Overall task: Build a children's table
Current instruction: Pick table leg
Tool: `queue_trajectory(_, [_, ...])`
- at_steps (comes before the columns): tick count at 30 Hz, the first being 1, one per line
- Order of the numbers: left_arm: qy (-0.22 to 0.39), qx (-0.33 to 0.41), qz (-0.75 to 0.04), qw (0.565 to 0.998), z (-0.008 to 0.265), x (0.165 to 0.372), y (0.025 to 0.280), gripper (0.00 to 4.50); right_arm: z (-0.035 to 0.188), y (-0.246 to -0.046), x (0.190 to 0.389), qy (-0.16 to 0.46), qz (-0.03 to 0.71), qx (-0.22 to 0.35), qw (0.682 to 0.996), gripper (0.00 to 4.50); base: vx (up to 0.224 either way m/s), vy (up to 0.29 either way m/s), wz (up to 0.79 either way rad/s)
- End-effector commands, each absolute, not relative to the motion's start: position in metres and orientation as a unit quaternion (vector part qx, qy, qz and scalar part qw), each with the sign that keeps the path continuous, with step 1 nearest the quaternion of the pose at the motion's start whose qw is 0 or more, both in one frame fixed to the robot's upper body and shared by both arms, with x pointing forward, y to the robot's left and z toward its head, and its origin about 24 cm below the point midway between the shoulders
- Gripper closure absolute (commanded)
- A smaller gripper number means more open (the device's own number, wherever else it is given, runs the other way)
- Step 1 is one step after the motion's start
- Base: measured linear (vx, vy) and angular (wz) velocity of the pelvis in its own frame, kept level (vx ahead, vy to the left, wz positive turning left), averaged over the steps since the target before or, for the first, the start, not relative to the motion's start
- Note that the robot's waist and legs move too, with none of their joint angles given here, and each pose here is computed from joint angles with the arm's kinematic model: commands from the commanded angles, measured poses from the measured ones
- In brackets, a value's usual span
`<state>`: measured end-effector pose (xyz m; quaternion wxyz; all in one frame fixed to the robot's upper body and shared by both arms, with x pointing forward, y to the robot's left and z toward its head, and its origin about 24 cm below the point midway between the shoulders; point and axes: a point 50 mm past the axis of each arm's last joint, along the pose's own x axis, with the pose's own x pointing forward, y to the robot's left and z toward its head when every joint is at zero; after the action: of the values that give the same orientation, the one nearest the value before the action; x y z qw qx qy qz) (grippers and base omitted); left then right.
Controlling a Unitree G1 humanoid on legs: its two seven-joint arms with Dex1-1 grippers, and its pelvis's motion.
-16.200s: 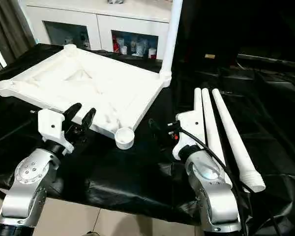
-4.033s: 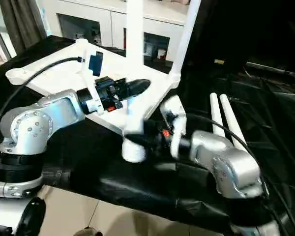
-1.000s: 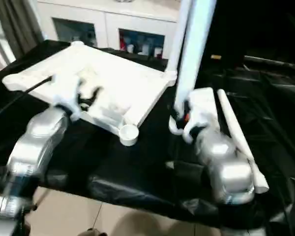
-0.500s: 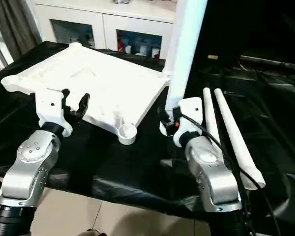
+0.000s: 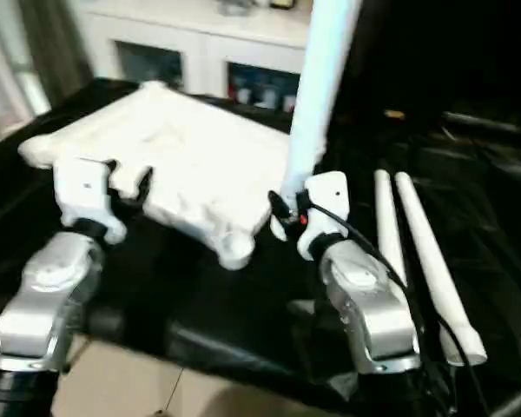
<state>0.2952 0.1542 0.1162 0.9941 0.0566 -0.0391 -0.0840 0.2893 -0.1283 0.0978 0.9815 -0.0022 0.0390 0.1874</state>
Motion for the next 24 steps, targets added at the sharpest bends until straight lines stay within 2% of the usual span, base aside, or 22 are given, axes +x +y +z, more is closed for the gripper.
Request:
queue_trajectory(1, [-0.044,0.058,-0.088,0.993,0.122,0.296,0.154,1.38,0.102,-0.128,0.290,0.026,0.187,-0.001,0.982,2.59,0.160,0.021,0.01])
queue_trajectory(11, [-0.042,0.064,-0.105,0.992,0.118,0.296,0.152,1.38,0.101,-0.130,0.289,0.031,0.193,-0.019,0.980,2.59,0.116,-0.030,0.01])
queue_trajectory(18, [0.001,0.104,-0.139,0.985,0.102,0.297,0.156,1.38,0.104,-0.125,0.288,0.024,0.212,-0.021,0.977,2.59,-0.055,0.016,-0.08])
queue_trajectory(19, [0.006,0.115,-0.165,0.980,0.100,0.297,0.156,1.38,0.104,-0.125,0.288,0.024,0.215,-0.021,0.976,2.59,-0.114,-0.010,-0.02])
queue_trajectory(20, [0.015,0.119,-0.199,0.973,0.099,0.297,0.155,1.11,0.105,-0.125,0.289,0.023,0.221,-0.021,0.975,2.59,-0.114,-0.010,-0.02])
queue_trajectory(22, [0.033,0.127,-0.274,0.953,0.097,0.296,0.153,1.04,0.106,-0.125,0.289,0.024,0.231,-0.021,0.972,2.59,-0.121,0.007,-0.08])
queue_trajectory(24, [0.058,0.179,-0.352,0.917,0.094,0.295,0.153,1.01,0.107,-0.125,0.288,0.030,0.262,-0.012,0.965,2.59,-0.120,0.011,-0.08])
